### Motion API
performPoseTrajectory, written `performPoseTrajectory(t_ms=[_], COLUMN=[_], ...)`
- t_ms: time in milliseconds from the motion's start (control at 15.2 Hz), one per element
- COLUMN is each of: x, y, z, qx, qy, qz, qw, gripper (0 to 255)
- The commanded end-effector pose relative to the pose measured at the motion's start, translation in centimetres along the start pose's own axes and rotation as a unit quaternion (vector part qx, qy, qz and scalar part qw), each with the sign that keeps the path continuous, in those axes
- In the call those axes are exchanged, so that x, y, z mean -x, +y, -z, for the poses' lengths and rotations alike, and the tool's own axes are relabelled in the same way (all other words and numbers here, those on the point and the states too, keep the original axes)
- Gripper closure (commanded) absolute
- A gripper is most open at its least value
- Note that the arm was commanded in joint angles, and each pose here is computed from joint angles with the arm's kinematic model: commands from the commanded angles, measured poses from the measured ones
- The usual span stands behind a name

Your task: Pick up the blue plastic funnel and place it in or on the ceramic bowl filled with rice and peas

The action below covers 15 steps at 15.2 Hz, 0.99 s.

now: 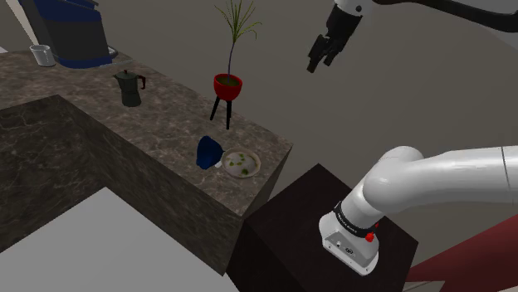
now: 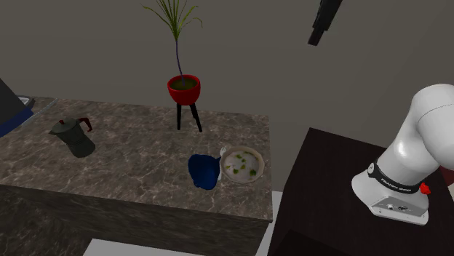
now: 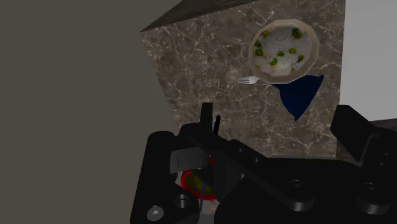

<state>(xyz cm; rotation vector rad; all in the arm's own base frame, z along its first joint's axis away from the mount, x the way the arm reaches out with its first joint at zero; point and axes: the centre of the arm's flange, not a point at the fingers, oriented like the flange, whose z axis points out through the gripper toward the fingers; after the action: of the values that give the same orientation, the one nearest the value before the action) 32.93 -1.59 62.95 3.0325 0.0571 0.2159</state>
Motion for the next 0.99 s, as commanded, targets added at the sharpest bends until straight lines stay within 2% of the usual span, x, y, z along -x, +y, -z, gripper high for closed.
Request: performPoseTrajectory(t_ms=[0,462,924], x=[0.0,-7.7,-14.5], y=[0.0,-3.3,-7.1], z=[0.0,-6.0,-12.6], qx=[0.0,0.013,0.025], qy=[0.0,-0.039,-0.077], qz=[0.0,0.051,0.102], qw=[1.0,0.9979,0.9914], gripper=[0,0,0])
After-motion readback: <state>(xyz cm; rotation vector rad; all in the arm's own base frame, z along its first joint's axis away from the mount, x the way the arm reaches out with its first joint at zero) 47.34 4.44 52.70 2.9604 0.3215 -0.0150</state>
